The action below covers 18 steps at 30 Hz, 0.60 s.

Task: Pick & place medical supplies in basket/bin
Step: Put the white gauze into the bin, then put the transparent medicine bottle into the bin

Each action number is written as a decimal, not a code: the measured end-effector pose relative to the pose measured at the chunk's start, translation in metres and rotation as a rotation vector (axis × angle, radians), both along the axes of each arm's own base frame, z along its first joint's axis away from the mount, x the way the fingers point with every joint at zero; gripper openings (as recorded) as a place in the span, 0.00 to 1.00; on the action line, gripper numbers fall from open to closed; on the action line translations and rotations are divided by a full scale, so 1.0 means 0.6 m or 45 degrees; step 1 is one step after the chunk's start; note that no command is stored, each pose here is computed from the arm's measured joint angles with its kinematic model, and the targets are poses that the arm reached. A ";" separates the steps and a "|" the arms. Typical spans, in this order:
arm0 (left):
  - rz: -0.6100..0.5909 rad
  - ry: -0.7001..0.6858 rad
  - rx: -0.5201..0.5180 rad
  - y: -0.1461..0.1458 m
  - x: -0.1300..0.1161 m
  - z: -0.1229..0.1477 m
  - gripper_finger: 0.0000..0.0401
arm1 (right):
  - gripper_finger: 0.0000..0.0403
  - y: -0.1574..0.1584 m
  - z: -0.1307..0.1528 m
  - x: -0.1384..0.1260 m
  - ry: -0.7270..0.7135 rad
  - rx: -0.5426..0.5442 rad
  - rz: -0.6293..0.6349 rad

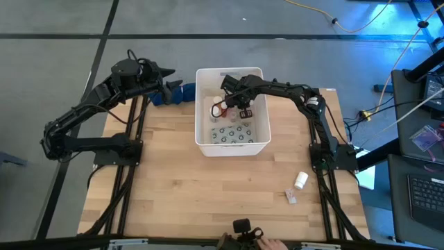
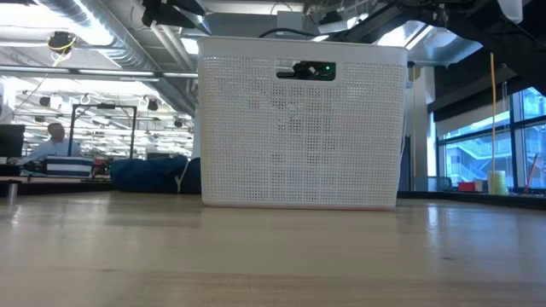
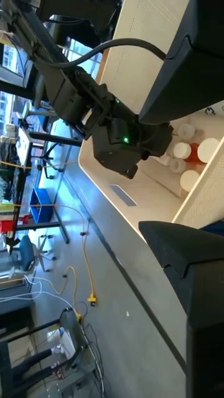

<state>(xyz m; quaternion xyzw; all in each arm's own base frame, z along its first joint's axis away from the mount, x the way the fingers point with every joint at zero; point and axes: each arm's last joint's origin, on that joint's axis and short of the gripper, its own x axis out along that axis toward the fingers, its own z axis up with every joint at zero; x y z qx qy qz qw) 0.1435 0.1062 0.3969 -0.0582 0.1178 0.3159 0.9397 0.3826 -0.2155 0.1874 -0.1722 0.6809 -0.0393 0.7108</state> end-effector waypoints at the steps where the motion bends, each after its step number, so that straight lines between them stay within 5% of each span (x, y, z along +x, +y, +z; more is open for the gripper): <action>1: 0.000 0.000 0.000 0.000 0.000 0.000 0.65 | 0.15 0.000 0.000 0.000 -0.003 0.000 -0.005; 11: 0.000 0.001 -0.001 0.000 0.000 0.000 0.65 | 0.50 0.004 0.005 -0.010 0.129 -0.078 -0.069; 18: 0.000 0.000 -0.001 0.000 0.000 0.000 0.65 | 0.61 0.007 0.086 0.002 0.033 -0.099 -0.240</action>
